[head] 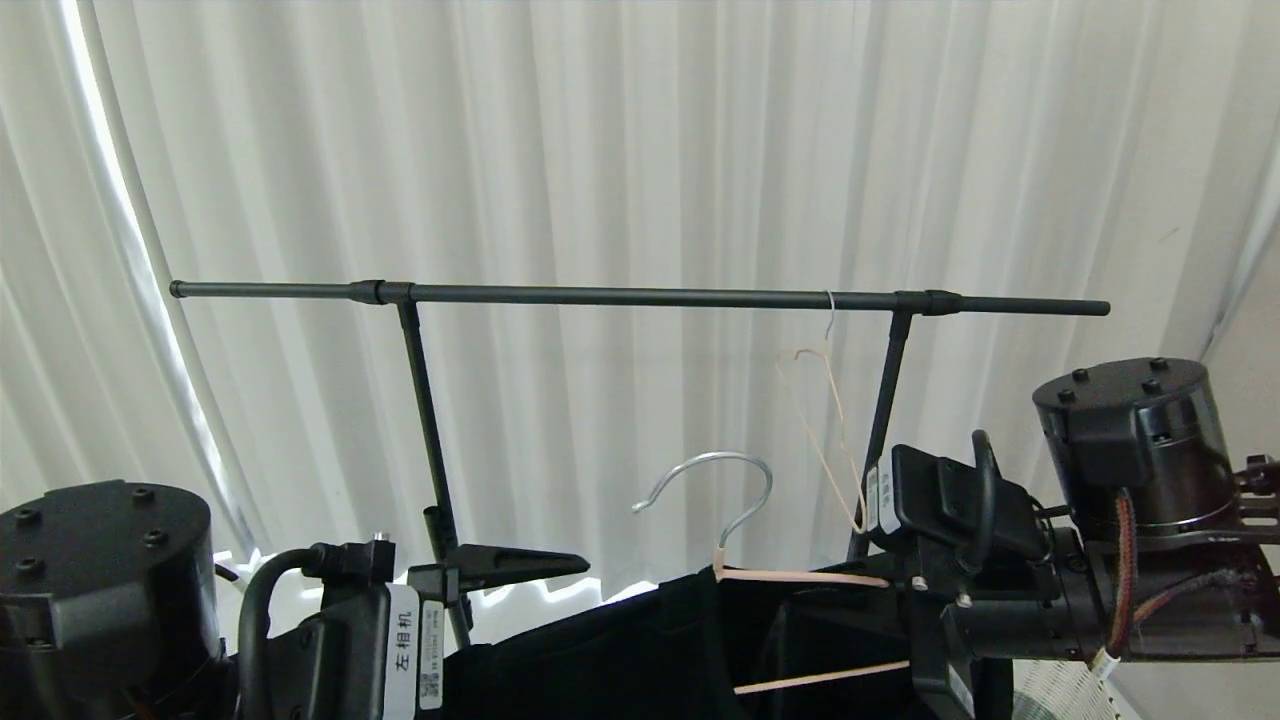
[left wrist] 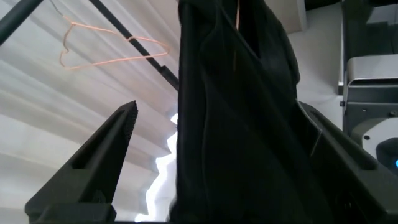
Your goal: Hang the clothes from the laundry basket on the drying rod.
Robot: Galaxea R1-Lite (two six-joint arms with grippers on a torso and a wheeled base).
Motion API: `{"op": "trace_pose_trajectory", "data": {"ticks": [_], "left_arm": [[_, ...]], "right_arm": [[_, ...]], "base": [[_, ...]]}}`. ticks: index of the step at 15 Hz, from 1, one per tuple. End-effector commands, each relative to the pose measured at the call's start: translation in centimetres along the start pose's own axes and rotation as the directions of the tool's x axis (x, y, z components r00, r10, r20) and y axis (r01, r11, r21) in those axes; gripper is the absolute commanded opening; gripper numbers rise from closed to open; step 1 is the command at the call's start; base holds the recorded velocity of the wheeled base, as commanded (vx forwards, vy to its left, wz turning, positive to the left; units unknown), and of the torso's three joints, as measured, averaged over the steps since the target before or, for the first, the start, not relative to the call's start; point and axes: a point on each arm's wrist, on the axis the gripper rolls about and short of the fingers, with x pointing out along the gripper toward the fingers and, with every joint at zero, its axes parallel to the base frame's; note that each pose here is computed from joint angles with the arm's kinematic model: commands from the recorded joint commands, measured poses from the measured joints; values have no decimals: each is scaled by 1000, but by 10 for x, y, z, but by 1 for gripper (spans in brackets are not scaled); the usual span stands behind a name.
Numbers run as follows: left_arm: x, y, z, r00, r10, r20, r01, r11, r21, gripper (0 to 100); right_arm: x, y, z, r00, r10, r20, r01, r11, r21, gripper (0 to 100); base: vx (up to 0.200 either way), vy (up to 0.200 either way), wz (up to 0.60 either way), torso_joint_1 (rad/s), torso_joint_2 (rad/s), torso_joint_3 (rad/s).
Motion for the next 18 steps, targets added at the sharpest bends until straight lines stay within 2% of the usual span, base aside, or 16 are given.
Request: {"op": "trace_pose_trajectory", "data": {"ticks": [1, 4, 8, 10, 13, 18], "left_arm": [[-5, 6, -3, 999, 41, -12, -41, 999, -10, 100], [-24, 9, -14, 989, 137, -51, -139, 989, -39, 100], [-45, 3, -43, 960, 227, -167, -247, 963, -112, 100], [-47, 0, -57, 949, 223, -224, -261, 953, -155, 100], [-41, 6, -70, 937, 202, -285, -265, 942, -204, 100], [-28, 23, -76, 935, 179, -307, -255, 940, -228, 100]], "right_arm": [[-7, -8, -4, 999, -38, -3, 38, 999, 8, 0], [-19, -16, -18, 995, -94, -30, 96, 995, 41, 0], [-41, -28, -28, 982, -183, -39, 185, 980, 68, 0], [-46, -29, -27, 979, -202, -29, 204, 976, 73, 0], [-50, -26, -23, 979, -204, -7, 204, 977, 57, 0], [-55, -20, -16, 980, -196, 24, 195, 980, 36, 0]], "base": [[0, 0, 0, 0, 0, 0], [0, 0, 0, 0, 0, 0], [0, 0, 0, 0, 0, 0], [0, 0, 0, 0, 0, 0], [0, 0, 0, 0, 0, 0], [0, 0, 0, 0, 0, 0]]}}
